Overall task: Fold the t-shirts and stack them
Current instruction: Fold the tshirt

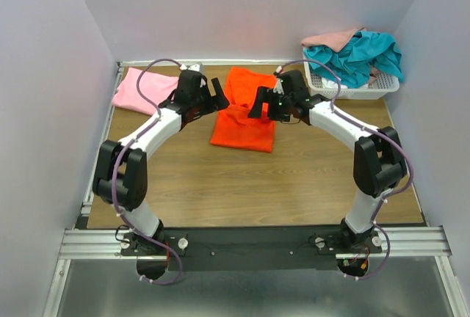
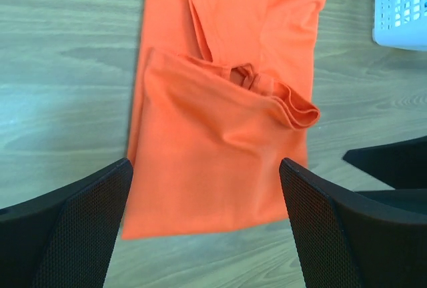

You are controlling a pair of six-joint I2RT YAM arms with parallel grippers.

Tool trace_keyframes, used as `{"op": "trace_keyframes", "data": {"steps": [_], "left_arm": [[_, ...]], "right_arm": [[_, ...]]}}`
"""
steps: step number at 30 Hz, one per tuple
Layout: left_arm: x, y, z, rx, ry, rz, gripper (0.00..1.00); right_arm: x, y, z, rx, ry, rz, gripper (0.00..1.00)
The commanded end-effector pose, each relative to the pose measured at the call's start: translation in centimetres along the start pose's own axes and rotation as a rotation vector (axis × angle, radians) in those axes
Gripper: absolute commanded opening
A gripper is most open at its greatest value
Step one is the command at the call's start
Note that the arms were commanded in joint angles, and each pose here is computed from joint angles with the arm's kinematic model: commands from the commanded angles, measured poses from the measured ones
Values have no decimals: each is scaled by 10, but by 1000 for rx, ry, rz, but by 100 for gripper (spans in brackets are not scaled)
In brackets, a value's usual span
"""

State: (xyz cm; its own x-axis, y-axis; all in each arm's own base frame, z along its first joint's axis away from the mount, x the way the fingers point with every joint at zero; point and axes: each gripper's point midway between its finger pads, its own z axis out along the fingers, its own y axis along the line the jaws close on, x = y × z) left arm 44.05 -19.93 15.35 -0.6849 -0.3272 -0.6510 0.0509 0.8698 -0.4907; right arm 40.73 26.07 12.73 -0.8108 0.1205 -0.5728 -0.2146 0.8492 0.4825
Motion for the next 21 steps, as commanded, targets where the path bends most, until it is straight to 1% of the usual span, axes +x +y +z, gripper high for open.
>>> {"op": "trace_keyframes", "data": {"steps": [1,2,3,4,5,7,8,9,11,12,14,17,21], "left_arm": [[14,26,-22,-78,-30,-29,98],[18,30,-26,-90,-32,-41,98],[32,40,-29,-117,-13,-48,98],[31,39,-37,-108,-27,-50,98],[39,49,-40,-144,-28,-61,98],[41,53,-49,-154,-44,-72,98],[49,59,-51,-169,-34,-80,98],[47,57,-53,-164,-44,-85,98],[62,64,-56,-167,-24,-93,98],[64,65,-57,-165,-21,-97,98],[68,67,-58,-165,-22,-100,98],[80,74,-56,-176,5,-100,98],[86,75,-49,-173,22,-98,98]], "right_arm": [[42,41,12,-134,109,-86,100],[45,47,20,-149,127,-90,100],[48,51,26,-157,139,-89,100],[53,60,31,-182,158,-94,100],[54,62,44,-188,172,-90,100],[52,67,55,-207,181,-83,100],[48,66,67,-195,177,-80,100],[50,58,74,-163,177,-74,100],[16,53,89,-109,87,-74,100],[16,52,89,-102,85,-69,100],[-1,37,99,-63,51,-38,100],[-11,5,112,-18,46,8,100],[-9,-15,121,-13,67,26,100]]}}
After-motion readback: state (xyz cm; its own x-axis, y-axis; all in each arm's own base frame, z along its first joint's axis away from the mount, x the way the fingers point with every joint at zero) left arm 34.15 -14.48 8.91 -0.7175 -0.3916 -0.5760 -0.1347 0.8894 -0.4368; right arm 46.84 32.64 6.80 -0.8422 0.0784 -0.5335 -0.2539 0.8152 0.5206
